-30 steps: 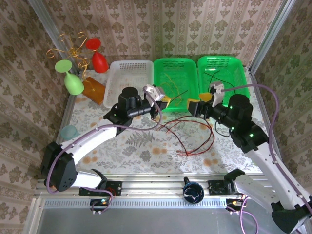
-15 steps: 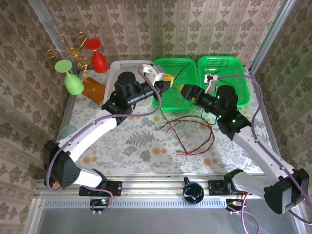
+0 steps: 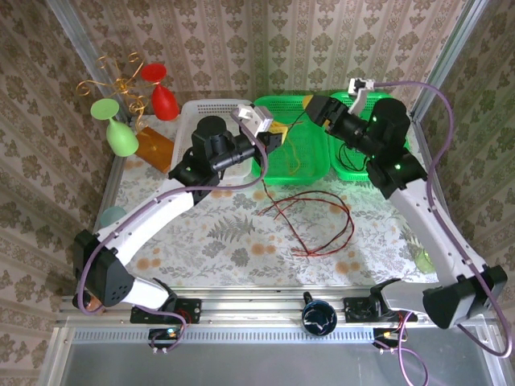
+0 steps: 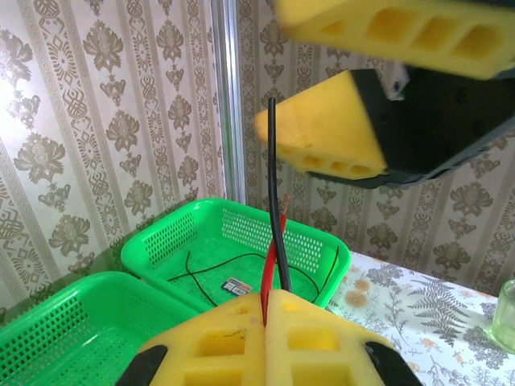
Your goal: Untangle the cables
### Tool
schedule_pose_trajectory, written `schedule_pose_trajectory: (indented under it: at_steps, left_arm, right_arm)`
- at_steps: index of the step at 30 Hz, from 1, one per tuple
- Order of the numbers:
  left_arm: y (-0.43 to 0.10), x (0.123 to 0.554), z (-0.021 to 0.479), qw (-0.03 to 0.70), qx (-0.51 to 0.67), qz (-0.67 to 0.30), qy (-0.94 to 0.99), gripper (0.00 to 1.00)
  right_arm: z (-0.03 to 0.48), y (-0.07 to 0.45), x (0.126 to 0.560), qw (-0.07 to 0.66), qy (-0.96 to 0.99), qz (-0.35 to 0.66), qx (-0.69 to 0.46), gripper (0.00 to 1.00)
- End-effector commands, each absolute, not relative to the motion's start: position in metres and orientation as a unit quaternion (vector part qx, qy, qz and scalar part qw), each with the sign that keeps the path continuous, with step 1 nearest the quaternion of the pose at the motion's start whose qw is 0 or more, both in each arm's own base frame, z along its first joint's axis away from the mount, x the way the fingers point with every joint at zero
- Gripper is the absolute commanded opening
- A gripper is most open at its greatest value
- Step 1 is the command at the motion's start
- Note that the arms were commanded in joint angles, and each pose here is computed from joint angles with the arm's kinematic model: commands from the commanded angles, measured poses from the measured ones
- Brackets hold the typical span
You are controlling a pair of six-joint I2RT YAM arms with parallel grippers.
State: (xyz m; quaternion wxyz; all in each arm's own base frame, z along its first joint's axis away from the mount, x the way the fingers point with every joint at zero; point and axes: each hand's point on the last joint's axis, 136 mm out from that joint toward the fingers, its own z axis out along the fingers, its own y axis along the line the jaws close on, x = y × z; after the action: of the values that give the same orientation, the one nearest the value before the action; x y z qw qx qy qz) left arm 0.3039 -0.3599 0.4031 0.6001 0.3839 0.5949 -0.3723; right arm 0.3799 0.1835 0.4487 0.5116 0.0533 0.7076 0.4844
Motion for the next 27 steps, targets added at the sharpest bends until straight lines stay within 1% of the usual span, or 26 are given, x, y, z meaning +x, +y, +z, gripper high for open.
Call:
schedule_pose_trajectory:
  at_steps: [1, 3, 5, 6, 9, 13, 17, 23, 27]
  left_arm:
    - [-0.361, 0.304, 0.413, 0.606, 0.384, -0.371, 0.589, 0.00]
    - [-0.361, 0.303, 0.414, 0.607, 0.385, -0.371, 0.588, 0.00]
    - [-0.361, 0.303, 0.413, 0.606, 0.385, -0.371, 0.589, 0.00]
    - [-0.360, 0.303, 0.413, 0.606, 0.385, -0.371, 0.589, 0.00]
    - [-0.359, 0.304, 0.412, 0.607, 0.382, -0.367, 0.593, 0.00]
    - [-0.354, 0.307, 0.414, 0.619, 0.375, -0.352, 0.593, 0.00]
    - [-0.340, 0.321, 0.424, 0.661, 0.337, -0.316, 0.592, 0.00]
    - [-0.309, 0.335, 0.458, 0.721, 0.256, -0.284, 0.577, 0.00]
    - [-0.282, 0.335, 0.484, 0.760, 0.208, -0.267, 0.555, 0.00]
  right_arm:
    - [0.440, 0.192, 0.387, 0.472, 0.728, 0.495, 0.044, 0.63]
    - [0.443, 0.196, 0.391, 0.469, 0.724, 0.504, 0.039, 0.56]
    - [0.446, 0.200, 0.393, 0.465, 0.721, 0.513, 0.035, 0.43]
    - [0.448, 0.201, 0.392, 0.465, 0.719, 0.515, 0.033, 0.29]
    - [0.448, 0.197, 0.392, 0.470, 0.720, 0.510, 0.040, 0.00]
    - [0.449, 0.181, 0.381, 0.501, 0.719, 0.479, 0.052, 0.00]
    - [0.451, 0.166, 0.368, 0.528, 0.719, 0.448, 0.060, 0.00]
    - [0.444, 0.142, 0.350, 0.556, 0.734, 0.383, 0.067, 0.00]
    - [0.447, 0.118, 0.340, 0.588, 0.732, 0.334, 0.084, 0.00]
